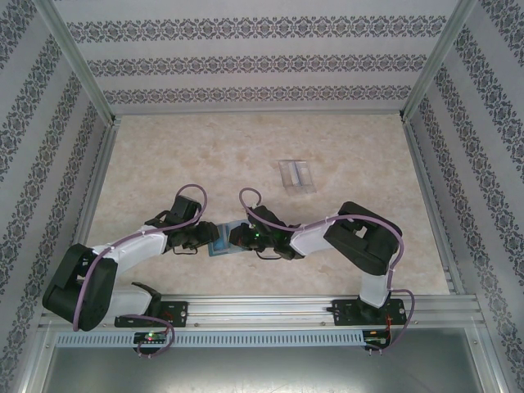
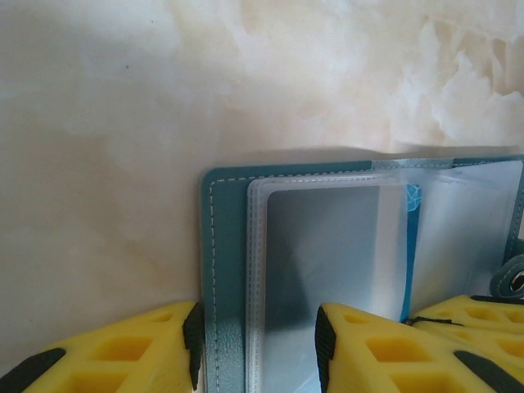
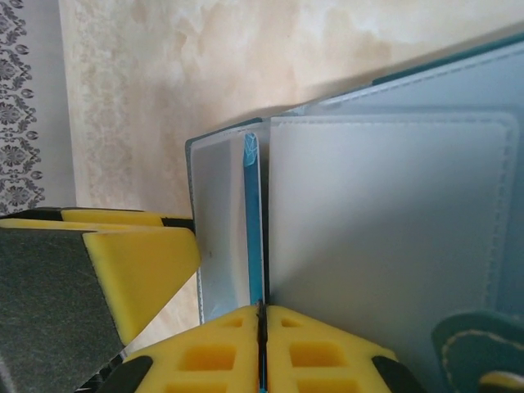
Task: Put the credit cards into the card holder
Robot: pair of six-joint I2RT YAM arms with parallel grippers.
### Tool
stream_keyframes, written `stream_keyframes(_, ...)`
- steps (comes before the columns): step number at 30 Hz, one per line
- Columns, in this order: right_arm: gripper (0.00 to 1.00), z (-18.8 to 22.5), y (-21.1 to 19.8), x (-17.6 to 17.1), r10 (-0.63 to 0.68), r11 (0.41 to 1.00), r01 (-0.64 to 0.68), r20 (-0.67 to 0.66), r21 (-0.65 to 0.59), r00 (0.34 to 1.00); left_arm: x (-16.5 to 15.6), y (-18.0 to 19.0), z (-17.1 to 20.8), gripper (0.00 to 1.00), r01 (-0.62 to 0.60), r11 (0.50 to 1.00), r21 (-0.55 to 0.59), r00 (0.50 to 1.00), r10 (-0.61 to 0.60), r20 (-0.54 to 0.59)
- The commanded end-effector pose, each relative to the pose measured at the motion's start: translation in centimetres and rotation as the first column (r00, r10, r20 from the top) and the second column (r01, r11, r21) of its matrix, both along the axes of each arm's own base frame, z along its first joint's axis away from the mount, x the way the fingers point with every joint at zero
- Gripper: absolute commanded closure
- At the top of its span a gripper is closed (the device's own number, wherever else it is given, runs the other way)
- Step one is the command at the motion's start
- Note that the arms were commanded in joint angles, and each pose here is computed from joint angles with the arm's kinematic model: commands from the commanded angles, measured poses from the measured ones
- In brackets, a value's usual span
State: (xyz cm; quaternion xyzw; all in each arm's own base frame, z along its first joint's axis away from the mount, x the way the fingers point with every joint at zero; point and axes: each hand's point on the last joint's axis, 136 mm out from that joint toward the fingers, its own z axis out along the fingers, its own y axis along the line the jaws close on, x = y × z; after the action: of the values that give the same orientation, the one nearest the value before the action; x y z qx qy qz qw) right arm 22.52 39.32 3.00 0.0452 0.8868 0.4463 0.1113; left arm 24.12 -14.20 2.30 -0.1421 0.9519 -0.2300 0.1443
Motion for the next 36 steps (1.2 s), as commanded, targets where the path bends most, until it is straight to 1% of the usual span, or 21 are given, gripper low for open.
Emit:
stream_keyframes(1,0.94,-0.3,0.8,-0.7,0.047,0.999,-0.048,-0.004,-0.014,0.999,0.2,-0.8,0.1,0.57,0.004,0.998,-0.056,1.0,-0.004,0.001)
stream_keyframes(9,0.95,-0.3,1.6,-1.0,0.076,0.997,-0.077,-0.019,-0.01,0.997,0.4,-0.6,1.1,0.55,-0.006,0.998,-0.062,1.0,0.008,0.022)
stream_keyframes(13,0.91,-0.1,1.6,-1.1,0.081,0.996,-0.081,-0.007,-0.023,0.997,0.6,-0.4,1.5,0.52,-0.014,0.998,-0.064,0.999,0.017,0.041)
stream_keyframes(15,0.87,0.2,1.2,-0.8,0.071,0.997,-0.071,0.006,-0.032,0.997,0.5,-0.2,1.5,0.51,-0.013,0.998,-0.054,0.999,0.015,0.037)
stream_keyframes(17,0.86,1.0,0.8,-0.6,0.071,0.997,-0.07,0.035,-0.043,0.997,0.5,0.1,1.6,0.51,-0.012,0.999,-0.042,0.999,0.014,0.038)
stream_keyframes(21,0.8,2.8,-0.3,0.0,0.077,0.993,-0.066,0.114,-0.1,0.991,0.6,0.6,1.9,0.49,-0.014,1.0,-0.025,0.998,0.015,0.054)
stream_keyframes(24,0.75,3.4,-1.6,0.2,0.062,0.989,-0.042,0.143,-0.139,0.988,0.8,0.9,2.3,0.42,-0.002,1.0,-0.008,0.998,0.003,0.062)
stream_keyframes(25,0.72,3.4,-1.9,0.3,0.057,0.988,-0.033,0.15,-0.153,0.987,0.9,1.0,2.3,0.4,-0.001,1.0,0.0,0.998,0.001,0.066)
stream_keyframes(26,0.69,3.2,-2.3,0.3,0.048,0.986,-0.023,0.151,-0.163,0.987,1.0,1.1,2.4,0.4,0.0,1.0,0.004,0.997,0.0,0.072)
stream_keyframes(29,0.66,2.2,-3.4,0.2,0.008,0.98,0.016,0.125,-0.197,0.992,1.1,1.0,2.3,0.4,0.012,1.0,0.006,0.998,-0.012,0.062)
stream_keyframes(32,0.57,1.1,-4.5,-0.1,-0.022,0.97,0.047,0.104,-0.237,0.994,1.0,1.1,2.1,0.41,0.017,1.0,0.012,0.998,-0.018,0.056)
stream_keyframes(36,0.54,0.0,-5.3,-0.4,-0.037,0.961,0.058,0.081,-0.271,0.996,0.9,0.9,1.8,0.41,0.03,1.0,0.007,0.998,-0.03,0.047)
